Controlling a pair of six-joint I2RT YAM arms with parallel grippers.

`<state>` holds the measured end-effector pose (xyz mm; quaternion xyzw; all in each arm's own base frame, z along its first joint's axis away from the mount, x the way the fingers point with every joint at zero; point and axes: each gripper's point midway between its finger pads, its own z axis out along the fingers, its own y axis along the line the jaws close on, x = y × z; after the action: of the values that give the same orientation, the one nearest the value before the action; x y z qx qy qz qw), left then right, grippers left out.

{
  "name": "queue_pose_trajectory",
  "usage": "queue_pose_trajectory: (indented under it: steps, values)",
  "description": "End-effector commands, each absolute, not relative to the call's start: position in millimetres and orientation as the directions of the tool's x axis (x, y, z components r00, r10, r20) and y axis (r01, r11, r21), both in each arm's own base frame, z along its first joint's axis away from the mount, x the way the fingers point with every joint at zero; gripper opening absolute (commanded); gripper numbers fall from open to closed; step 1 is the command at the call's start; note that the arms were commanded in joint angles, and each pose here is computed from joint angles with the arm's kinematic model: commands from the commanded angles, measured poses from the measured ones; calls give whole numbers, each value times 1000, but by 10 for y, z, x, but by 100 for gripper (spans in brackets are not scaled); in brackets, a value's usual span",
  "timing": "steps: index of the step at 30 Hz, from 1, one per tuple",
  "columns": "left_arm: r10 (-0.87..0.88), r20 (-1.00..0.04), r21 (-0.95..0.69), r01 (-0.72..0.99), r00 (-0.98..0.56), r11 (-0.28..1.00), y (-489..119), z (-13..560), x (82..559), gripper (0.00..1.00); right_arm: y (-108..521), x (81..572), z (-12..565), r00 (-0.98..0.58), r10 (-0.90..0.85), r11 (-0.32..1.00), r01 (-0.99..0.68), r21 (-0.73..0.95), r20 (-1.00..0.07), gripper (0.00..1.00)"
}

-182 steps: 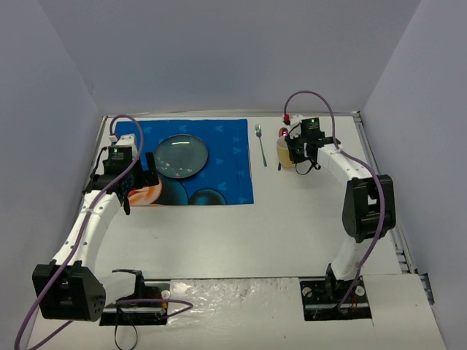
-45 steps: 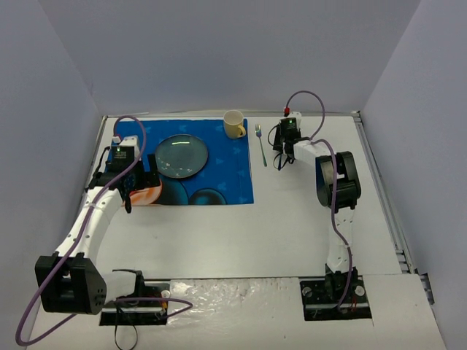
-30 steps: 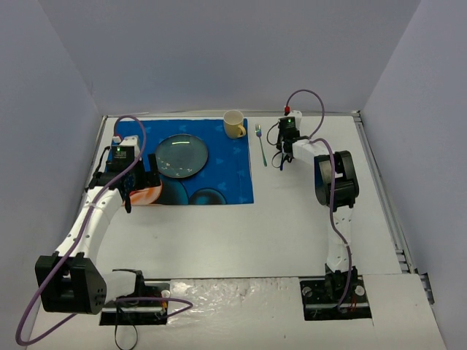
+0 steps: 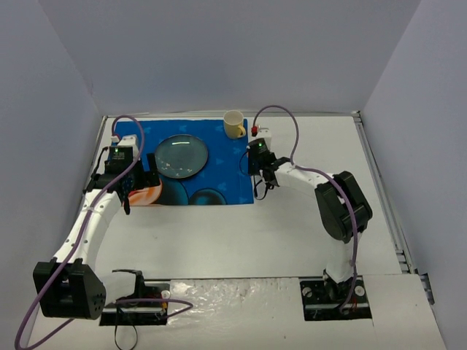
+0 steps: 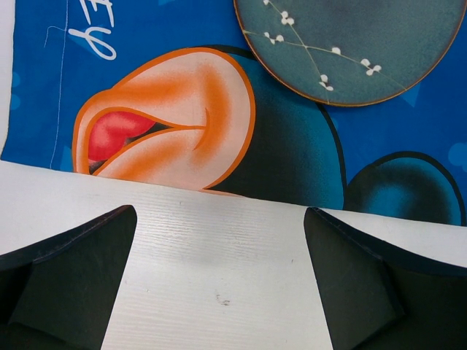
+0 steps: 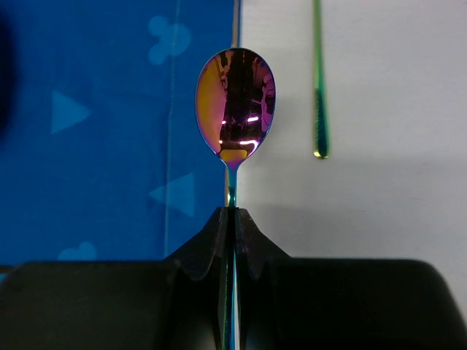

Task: Set the dinner table for one person

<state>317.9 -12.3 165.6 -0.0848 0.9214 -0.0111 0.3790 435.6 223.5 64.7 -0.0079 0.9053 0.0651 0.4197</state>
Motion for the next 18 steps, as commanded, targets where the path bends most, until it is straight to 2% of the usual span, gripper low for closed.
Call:
queue_pose_trajectory:
  steps: [1,9,18]
  values:
    - [-182,-761,-113,-149,-623,982,-126,1951,3296,97,2660,4519,1036,-545,106,979,-89,183,-832,0]
    - [-185,-759,-115,-151,-624,982,-124,1944,3294,97,3168,4677,918,-527,90,975,-127,183,-845,0]
    - [-185,-760,-113,-153,-624,982,-119,1944,3294,97,3263,4807,799,-508,148,979,-48,199,-848,0]
